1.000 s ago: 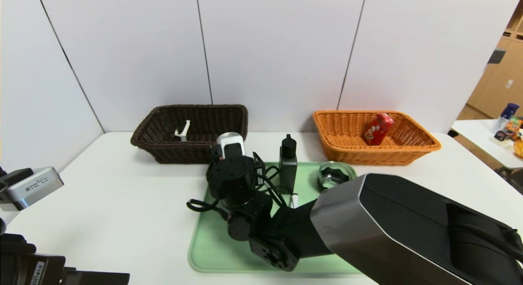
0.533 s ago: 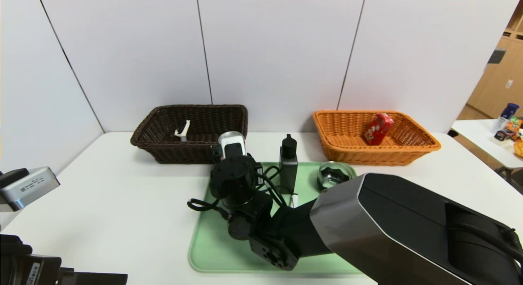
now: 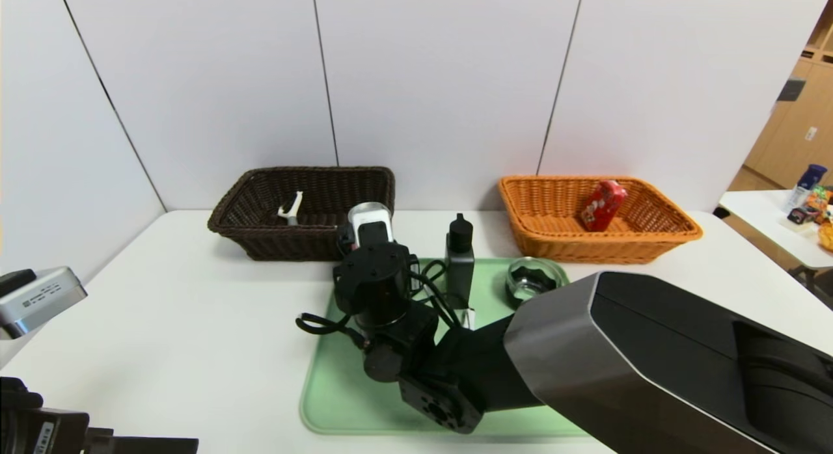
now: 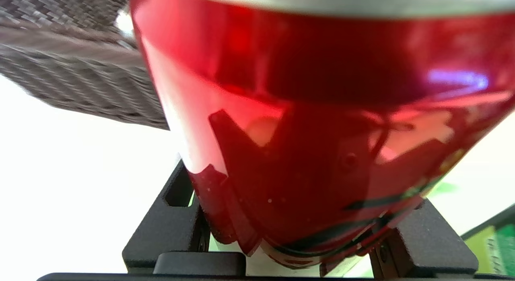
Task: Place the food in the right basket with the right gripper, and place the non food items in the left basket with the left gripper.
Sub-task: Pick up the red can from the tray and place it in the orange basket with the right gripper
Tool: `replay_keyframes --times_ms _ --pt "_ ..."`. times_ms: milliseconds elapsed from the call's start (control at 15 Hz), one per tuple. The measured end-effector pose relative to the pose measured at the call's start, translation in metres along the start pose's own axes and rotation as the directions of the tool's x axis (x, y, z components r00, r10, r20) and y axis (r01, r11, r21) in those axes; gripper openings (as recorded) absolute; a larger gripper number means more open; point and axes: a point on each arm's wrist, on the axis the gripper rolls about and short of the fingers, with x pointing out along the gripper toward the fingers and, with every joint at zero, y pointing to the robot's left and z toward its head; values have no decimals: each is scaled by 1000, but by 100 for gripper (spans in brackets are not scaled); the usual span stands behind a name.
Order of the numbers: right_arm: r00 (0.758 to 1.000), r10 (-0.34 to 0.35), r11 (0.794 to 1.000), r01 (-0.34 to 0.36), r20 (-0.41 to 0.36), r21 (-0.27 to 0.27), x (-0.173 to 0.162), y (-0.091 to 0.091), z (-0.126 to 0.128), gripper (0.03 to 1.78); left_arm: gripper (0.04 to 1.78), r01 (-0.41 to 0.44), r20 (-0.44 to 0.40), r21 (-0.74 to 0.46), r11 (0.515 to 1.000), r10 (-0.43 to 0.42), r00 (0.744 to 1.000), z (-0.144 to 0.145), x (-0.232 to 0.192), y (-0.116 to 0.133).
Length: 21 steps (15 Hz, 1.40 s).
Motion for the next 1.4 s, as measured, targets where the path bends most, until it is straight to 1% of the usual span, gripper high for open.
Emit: replay_keyframes --times_ms 267,333,667,867,1000,1133,1267,1400 --pt "998 57 998 -57 3 0 -28 -2 27 99 169 0 3 -1 1000 0 1000 1 0 0" --pt "998 69 998 -70 10 7 -36 -4 37 99 169 0 2 0 1000 0 1000 1 0 0" --pt "994 102 994 -104 46 31 -64 -17 95 99 169 -2 0 -1 1000 2 1000 0 0 0" --pt "989 106 991 -114 102 74 -66 -36 140 99 169 -4 -3 -1 1000 4 1000 0 0 0" --pt "988 99 991 -109 118 80 -58 -61 167 99 169 -9 -9 0 1000 9 1000 -1 -1 1" --pt "992 78 994 -85 104 67 -48 -95 189 99 169 -8 -6 0 1000 8 1000 -1 -1 1" --pt "998 57 998 -58 23 30 -43 -136 203 99 169 -9 -3 2 1000 9 1000 -1 -2 1" --pt "997 33 999 -32 -68 21 -39 -185 211 99 169 -7 0 6 1000 7 1000 -1 -2 1"
